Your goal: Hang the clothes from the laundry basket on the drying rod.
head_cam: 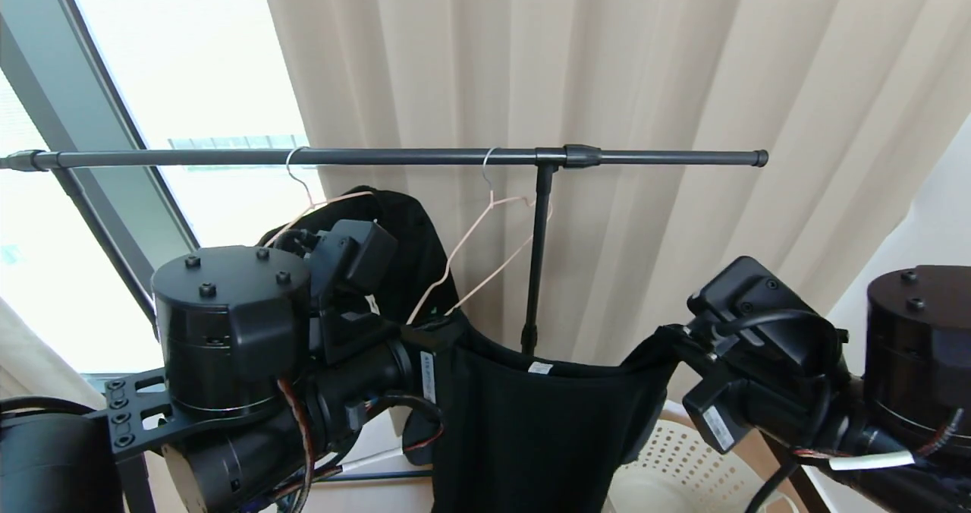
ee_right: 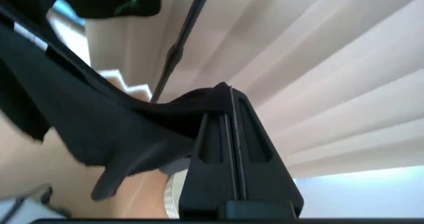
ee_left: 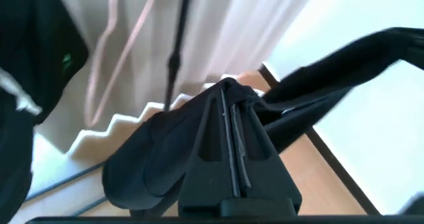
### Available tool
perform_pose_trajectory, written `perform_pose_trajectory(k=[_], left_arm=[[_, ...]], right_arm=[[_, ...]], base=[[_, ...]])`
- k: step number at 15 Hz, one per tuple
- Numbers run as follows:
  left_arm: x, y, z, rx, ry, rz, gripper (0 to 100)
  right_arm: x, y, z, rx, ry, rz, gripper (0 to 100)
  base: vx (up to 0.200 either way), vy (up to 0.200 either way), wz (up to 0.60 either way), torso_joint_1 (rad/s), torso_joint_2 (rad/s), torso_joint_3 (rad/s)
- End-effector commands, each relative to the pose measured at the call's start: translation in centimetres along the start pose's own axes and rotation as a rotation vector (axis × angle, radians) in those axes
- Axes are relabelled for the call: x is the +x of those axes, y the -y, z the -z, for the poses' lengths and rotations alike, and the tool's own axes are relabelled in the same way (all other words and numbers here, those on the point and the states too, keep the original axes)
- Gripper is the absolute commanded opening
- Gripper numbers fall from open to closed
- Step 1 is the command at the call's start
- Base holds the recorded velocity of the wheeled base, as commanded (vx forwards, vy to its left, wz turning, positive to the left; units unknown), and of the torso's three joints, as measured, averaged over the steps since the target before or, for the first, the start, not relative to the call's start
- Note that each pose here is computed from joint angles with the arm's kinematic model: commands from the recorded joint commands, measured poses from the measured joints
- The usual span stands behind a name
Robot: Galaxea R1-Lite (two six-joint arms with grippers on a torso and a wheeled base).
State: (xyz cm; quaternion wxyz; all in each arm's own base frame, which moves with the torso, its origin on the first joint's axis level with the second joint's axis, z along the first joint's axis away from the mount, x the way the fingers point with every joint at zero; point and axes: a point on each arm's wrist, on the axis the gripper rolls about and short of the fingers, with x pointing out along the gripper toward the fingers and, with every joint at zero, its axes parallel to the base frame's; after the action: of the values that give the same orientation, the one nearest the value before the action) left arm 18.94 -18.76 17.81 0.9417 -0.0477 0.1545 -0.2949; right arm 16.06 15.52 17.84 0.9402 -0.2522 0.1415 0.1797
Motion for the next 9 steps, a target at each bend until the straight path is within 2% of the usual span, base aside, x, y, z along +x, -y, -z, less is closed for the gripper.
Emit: perform_pose_trajectory(k=[1,2,3,4,7,9], left_arm=[[-0.2,0.0,-1.4,0.023,0.030,0.070,0],[0.1,0.4,-2.6,0.029,0.045,0.082,0],[0.6,0.5,-3.2,0.028,0.048,0.085,0],[2.0,0.9,-3.9,0.030,0.045,0.084,0],[4.4,1.7,-5.6,0.028,0.082,0.099,0],[5.8,2.0,-6.3,0.029,0.081,0.129,0]], right_arm=[[-2.4,0.8,-0.2,-0.023,0.041,-0.071,0],[-2.9,0.0,-0.3,-0.046,0.057,-0.145,0],[-3.2,-0.6,-0.4,-0.055,0.067,-0.173,0],[-3.7,-1.6,-0.5,-0.075,0.084,-0.224,0],[-4.4,-2.6,-0.8,-0.054,0.108,-0.278,0],[-5.0,-3.4,-1.3,-0.026,0.128,-0.325,0]], base=[[0.000,0.000,0.00,0.000,0.00,0.000],[0.000,0.000,0.00,0.000,0.00,0.000],[0.000,0.000,0.00,0.000,0.00,0.000],[0.000,0.000,0.00,0.000,0.00,0.000],[0.000,0.000,0.00,0.000,0.00,0.000],[0.000,0.000,0.00,0.000,0.00,0.000]])
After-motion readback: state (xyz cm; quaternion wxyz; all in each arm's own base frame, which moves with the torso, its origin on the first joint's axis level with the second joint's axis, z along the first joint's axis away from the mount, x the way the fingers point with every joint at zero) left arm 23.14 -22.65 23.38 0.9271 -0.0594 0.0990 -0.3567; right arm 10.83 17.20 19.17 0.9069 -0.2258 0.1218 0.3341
